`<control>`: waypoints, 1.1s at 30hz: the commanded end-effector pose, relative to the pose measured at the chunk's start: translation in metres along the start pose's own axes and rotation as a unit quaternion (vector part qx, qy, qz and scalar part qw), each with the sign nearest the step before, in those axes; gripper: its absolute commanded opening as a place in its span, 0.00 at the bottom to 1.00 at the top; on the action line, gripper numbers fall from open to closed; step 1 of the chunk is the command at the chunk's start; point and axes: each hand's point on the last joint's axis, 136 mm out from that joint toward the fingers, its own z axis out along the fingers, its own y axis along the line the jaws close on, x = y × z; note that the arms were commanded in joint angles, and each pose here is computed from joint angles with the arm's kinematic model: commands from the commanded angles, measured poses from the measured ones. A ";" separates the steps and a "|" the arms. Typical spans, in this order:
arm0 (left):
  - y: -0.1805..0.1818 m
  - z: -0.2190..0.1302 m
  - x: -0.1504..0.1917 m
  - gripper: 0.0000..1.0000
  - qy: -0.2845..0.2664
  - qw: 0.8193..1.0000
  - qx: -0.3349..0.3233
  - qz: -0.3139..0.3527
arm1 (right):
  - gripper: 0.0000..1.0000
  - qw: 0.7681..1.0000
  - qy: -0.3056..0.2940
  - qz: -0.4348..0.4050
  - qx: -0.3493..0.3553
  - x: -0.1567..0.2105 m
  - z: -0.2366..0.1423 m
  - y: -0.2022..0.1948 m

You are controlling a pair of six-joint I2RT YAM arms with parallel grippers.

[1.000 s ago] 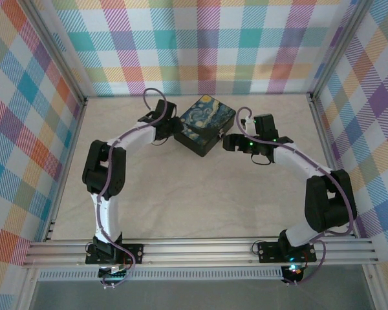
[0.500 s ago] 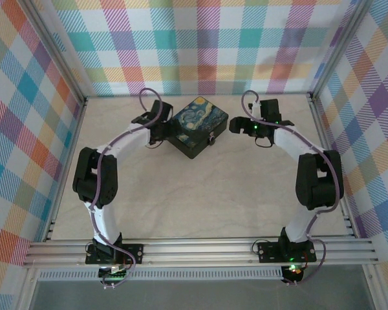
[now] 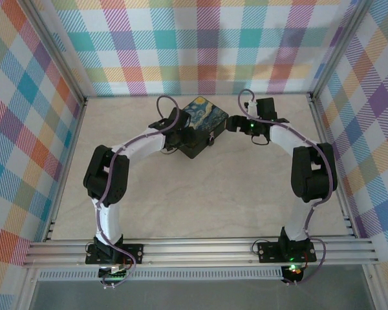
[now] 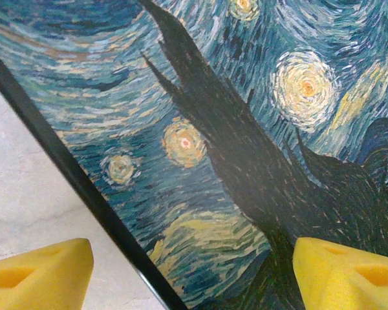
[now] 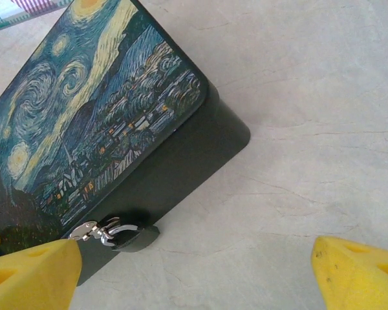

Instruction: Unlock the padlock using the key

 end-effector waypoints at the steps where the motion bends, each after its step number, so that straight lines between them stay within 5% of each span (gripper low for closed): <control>1: 0.075 0.007 0.029 0.77 0.041 0.994 -0.100 -0.006 | 0.91 1.000 0.001 -0.004 -0.017 0.004 -0.011 0.012; 11: 0.164 -0.021 0.015 0.74 0.032 0.986 -0.146 -0.072 | 0.91 0.999 0.003 -0.013 -0.032 0.009 -0.025 0.029; 18: 0.141 -0.036 -0.008 0.75 0.017 0.994 -0.084 -0.069 | 0.91 0.999 0.007 -0.023 -0.039 0.017 -0.029 0.045; 23: 0.142 -0.074 -0.031 0.89 -0.018 0.992 -0.097 -0.076 | 0.89 0.999 0.011 -0.038 -0.037 0.026 -0.033 0.063; 28: 0.202 -0.093 -0.043 0.92 -0.010 0.977 -0.166 -0.130 | 0.86 0.996 0.022 -0.075 -0.036 0.054 -0.029 0.105; 33: 0.286 -0.102 -0.032 0.83 0.001 0.951 -0.201 -0.234 | 0.84 0.994 0.020 -0.089 -0.063 0.085 -0.027 0.130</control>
